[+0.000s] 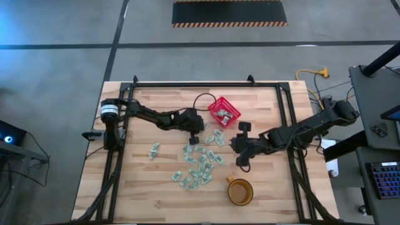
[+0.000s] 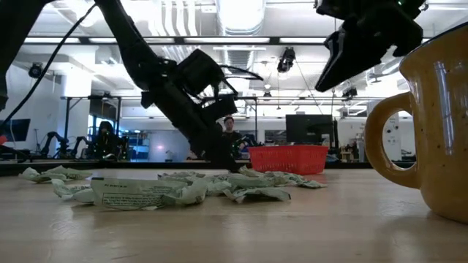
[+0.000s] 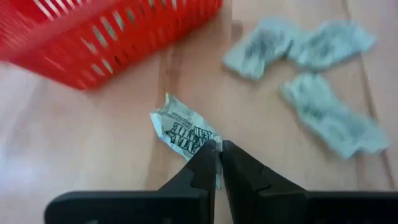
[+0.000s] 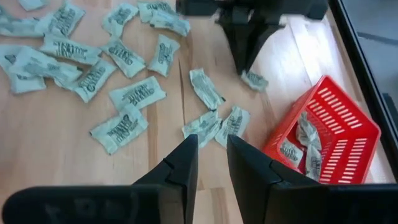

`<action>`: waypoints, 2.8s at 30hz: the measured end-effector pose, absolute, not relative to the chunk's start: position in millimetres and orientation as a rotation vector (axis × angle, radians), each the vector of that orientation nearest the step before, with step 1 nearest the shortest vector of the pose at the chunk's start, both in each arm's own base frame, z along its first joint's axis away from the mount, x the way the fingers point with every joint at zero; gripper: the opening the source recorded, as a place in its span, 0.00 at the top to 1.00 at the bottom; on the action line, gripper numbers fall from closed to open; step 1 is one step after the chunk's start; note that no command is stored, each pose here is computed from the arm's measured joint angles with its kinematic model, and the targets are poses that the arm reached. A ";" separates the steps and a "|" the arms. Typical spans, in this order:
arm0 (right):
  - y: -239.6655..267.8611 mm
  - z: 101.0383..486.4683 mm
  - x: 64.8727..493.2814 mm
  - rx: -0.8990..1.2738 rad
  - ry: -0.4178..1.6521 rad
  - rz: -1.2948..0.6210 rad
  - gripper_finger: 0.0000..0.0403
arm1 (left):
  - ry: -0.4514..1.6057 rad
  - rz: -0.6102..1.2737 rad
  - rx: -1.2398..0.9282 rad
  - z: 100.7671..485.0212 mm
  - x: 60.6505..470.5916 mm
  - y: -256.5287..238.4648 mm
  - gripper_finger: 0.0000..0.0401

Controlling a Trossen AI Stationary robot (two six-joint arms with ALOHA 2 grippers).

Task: Pick and place Stevia / Truvia into bins
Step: Put the stevia packet into the red basket

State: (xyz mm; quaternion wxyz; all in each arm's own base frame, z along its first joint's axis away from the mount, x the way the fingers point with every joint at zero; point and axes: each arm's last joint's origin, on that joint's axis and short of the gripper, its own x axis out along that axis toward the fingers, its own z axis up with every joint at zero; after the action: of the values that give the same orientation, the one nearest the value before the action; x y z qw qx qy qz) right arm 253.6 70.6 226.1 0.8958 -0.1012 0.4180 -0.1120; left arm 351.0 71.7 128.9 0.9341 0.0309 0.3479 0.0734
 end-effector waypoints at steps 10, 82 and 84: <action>67.7 208.8 245.6 -0.236 0.919 -0.236 0.84 | 0.379 0.151 0.242 186.4 357.9 71.9 0.98; 41.6 121.7 300.2 -0.202 0.932 -0.181 0.76 | 0.800 0.058 0.143 212.4 265.6 13.4 0.62; 38.2 121.0 300.8 -0.159 0.939 -0.174 0.75 | 0.793 0.059 0.143 214.4 264.4 13.4 0.62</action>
State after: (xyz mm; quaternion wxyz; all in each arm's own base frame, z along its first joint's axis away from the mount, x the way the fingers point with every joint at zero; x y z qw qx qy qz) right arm 300.8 38.2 121.0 0.8851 -0.0764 0.4515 -0.0836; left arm 264.4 13.4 214.4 0.9195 0.0695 0.3858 0.0287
